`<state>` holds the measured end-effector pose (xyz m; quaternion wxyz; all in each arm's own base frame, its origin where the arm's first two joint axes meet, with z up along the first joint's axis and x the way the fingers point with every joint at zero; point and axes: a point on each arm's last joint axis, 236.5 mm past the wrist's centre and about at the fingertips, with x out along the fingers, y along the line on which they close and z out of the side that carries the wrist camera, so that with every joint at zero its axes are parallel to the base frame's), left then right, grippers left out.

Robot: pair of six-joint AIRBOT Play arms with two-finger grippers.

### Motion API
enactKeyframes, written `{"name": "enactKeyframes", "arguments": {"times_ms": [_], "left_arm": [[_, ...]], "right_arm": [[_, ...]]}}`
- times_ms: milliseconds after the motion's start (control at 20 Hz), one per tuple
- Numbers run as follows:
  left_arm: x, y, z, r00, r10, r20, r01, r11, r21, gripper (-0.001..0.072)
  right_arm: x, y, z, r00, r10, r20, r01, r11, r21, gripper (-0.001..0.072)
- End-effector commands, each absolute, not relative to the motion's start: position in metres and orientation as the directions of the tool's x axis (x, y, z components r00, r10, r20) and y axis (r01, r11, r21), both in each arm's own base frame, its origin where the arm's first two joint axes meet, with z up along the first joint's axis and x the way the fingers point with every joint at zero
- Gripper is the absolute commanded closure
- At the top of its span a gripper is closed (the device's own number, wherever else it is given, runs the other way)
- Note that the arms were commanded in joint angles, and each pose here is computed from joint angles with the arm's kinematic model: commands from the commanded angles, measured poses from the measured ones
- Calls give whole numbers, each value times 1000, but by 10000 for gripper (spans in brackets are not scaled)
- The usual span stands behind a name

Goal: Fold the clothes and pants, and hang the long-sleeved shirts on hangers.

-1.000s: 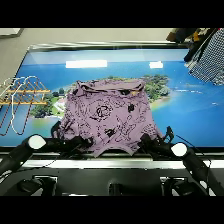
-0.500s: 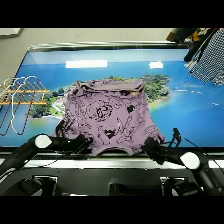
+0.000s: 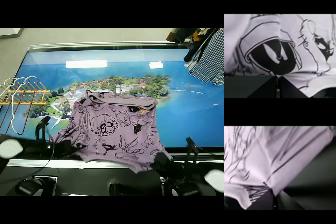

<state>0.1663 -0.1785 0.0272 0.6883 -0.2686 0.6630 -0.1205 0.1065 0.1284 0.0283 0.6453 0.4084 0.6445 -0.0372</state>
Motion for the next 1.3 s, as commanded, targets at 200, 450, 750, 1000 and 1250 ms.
{"name": "enactKeyframes", "arguments": {"times_ms": [200, 450, 750, 1000, 1250], "left_arm": [[275, -216, -8, -122, -438, -891, -25, 899, -438, 676], [321, -224, -49, -211, -415, -885, -37, 908, -417, 675], [344, -186, -19, -85, -373, -924, 34, 926, -377, 231], [339, -150, 2, 77, -261, -962, 103, 962, -253, 230], [316, -144, -12, 56, -253, -966, 93, 964, -247, 230]], "right_arm": [[247, 134, -29, 83, 356, -931, 541, 768, 342, 662], [281, 135, -64, -17, 310, -951, 496, 828, 261, 602], [281, 116, 32, 203, 264, -943, 260, 914, 311, 184], [264, 166, 51, 310, 220, -925, 122, 956, 268, 185], [260, 195, -25, 198, 46, -979, 61, 996, 59, 183]]}}
